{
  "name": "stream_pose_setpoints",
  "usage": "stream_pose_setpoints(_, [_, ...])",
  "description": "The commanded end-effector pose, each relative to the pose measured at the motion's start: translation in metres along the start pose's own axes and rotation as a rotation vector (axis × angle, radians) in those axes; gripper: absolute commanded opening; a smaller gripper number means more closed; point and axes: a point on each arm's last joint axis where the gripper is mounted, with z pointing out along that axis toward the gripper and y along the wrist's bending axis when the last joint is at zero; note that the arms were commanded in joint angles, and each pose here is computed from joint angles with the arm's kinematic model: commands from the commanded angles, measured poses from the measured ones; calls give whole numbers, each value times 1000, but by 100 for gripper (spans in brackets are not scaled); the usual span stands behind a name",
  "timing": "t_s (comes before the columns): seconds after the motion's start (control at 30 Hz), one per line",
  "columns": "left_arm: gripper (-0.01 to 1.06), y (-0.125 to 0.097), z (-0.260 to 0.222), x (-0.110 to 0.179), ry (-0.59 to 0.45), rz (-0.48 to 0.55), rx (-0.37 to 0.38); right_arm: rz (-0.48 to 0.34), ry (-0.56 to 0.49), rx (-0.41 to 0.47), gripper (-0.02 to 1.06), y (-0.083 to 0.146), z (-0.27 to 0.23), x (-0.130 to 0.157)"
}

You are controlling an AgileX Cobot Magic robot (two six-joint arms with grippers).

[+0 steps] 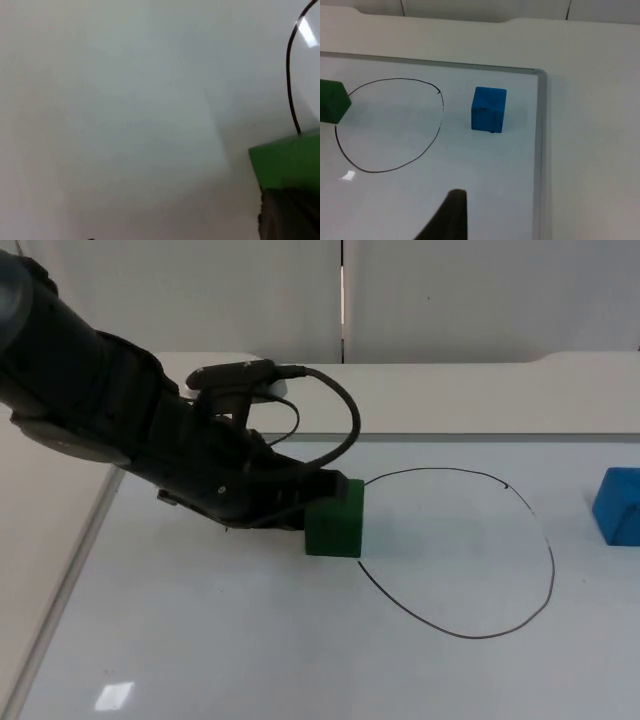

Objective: Push the two cubes into the marked area.

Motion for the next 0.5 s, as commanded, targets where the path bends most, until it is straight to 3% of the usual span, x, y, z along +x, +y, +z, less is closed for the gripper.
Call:
stream_pose_setpoints(0.0, [0,-3,1,-2,-6,-13,14,-14,-4,9,105,0,1,1])
stream_pose_setpoints(0.17, [0,-11,3,-2,-4,1,48,-14,-4,9,105,0,1,1])
stream_pose_setpoints(0.47, [0,-16,5,0,2,18,34,-14,-4,9,105,0,1,1])
